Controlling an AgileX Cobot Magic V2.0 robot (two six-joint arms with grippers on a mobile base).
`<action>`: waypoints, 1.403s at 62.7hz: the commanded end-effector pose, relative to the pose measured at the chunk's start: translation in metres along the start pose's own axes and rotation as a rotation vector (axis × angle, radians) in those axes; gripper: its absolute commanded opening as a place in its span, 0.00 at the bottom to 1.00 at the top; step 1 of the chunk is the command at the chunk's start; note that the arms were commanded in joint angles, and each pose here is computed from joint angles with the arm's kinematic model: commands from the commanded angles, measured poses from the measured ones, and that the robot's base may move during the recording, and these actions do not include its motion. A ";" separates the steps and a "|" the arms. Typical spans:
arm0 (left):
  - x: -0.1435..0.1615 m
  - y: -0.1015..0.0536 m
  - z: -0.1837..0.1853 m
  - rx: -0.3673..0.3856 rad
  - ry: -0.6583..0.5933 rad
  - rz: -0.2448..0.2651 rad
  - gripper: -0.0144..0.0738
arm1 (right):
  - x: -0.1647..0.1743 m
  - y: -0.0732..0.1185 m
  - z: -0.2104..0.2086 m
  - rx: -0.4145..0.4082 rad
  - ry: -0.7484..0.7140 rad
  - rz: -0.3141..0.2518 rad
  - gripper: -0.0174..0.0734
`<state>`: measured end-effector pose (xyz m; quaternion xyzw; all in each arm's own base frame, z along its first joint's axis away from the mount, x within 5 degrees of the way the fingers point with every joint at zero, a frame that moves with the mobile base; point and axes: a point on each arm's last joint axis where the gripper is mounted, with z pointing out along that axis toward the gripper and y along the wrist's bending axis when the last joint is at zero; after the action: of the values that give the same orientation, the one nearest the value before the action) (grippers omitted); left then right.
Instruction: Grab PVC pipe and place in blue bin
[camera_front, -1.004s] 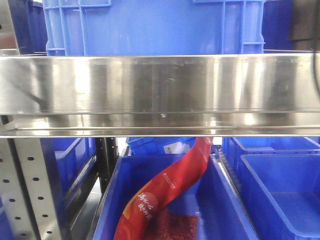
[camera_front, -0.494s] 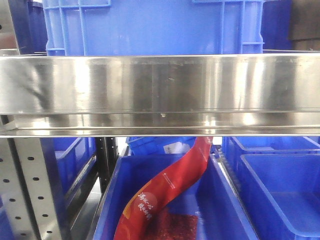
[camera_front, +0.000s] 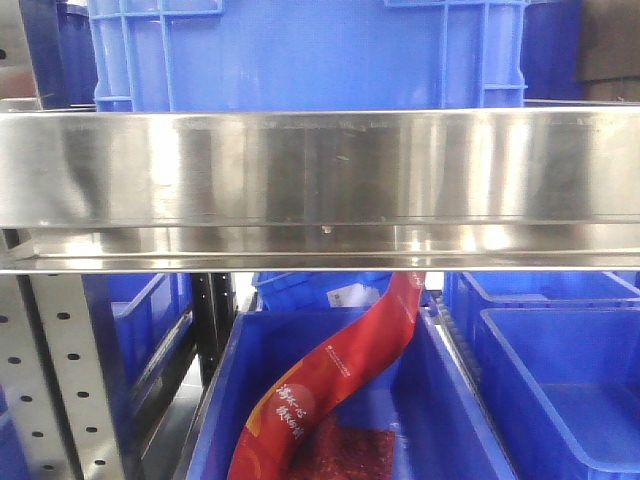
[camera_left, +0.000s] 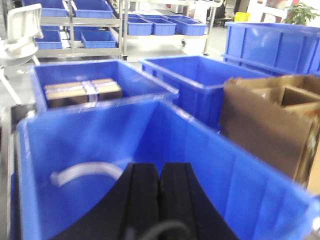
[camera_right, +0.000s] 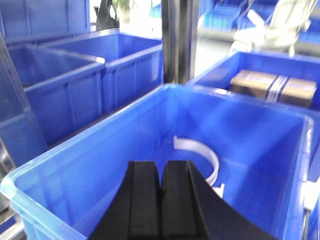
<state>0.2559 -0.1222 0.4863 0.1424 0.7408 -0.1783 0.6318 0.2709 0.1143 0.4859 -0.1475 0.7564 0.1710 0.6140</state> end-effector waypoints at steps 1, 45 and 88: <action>0.012 -0.001 -0.011 0.006 -0.055 -0.003 0.04 | 0.006 -0.002 -0.009 0.021 -0.086 -0.008 0.01; 0.095 0.051 -0.145 -0.349 -0.174 -0.018 0.04 | 0.118 -0.041 -0.127 0.312 -0.231 0.008 0.01; 0.090 0.046 -0.162 -0.358 -0.250 -0.004 0.04 | 0.104 -0.028 -0.165 0.308 -0.392 -0.019 0.01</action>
<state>0.1198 -0.0110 0.4145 0.0040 0.6851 -0.0649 0.7256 0.1190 0.0166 0.4106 -0.0244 0.6455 0.0789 0.7592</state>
